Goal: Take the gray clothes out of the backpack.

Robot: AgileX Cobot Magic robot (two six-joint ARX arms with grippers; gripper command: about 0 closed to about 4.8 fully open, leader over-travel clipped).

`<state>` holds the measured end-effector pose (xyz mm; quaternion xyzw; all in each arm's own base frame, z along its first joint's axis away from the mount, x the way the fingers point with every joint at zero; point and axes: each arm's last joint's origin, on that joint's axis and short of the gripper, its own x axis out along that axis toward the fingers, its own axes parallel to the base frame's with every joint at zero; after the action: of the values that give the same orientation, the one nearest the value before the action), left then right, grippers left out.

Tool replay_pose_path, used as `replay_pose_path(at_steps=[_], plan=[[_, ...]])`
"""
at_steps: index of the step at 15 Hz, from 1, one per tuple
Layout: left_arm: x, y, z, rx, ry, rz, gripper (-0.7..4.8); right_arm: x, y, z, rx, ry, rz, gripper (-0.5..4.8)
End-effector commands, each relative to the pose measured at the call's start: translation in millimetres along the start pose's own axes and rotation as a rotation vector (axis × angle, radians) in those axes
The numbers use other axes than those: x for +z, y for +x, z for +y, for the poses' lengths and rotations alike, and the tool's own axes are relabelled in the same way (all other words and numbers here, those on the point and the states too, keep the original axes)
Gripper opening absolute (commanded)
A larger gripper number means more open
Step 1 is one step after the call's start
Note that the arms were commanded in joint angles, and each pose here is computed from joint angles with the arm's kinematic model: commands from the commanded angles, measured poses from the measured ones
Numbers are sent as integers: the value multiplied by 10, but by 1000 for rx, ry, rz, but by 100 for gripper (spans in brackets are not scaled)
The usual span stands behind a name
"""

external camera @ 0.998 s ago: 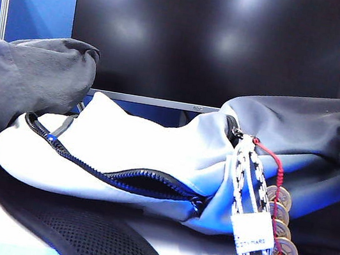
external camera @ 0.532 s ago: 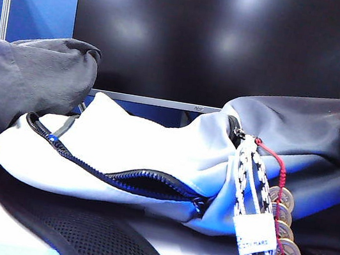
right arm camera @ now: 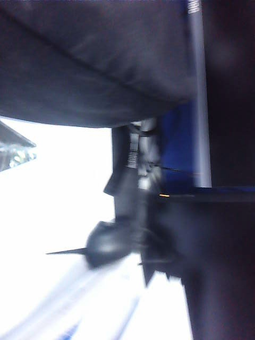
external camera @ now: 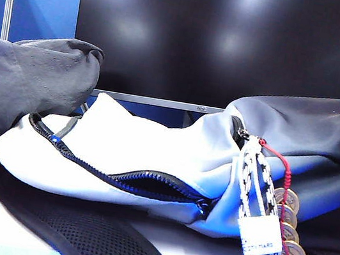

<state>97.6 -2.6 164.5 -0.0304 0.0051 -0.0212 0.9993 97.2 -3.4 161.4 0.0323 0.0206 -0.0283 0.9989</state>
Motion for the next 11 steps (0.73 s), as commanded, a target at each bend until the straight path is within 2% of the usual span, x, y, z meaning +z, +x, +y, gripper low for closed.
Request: replay_pose_path(at_steps=[1,11], plan=[[22,-2,0,-2,1,-22,-5,-13,4,2,5,10,-5,-6],[22,-2,0,-2,1,-22,-5,13,2,48,52,-10,-33,-6]])
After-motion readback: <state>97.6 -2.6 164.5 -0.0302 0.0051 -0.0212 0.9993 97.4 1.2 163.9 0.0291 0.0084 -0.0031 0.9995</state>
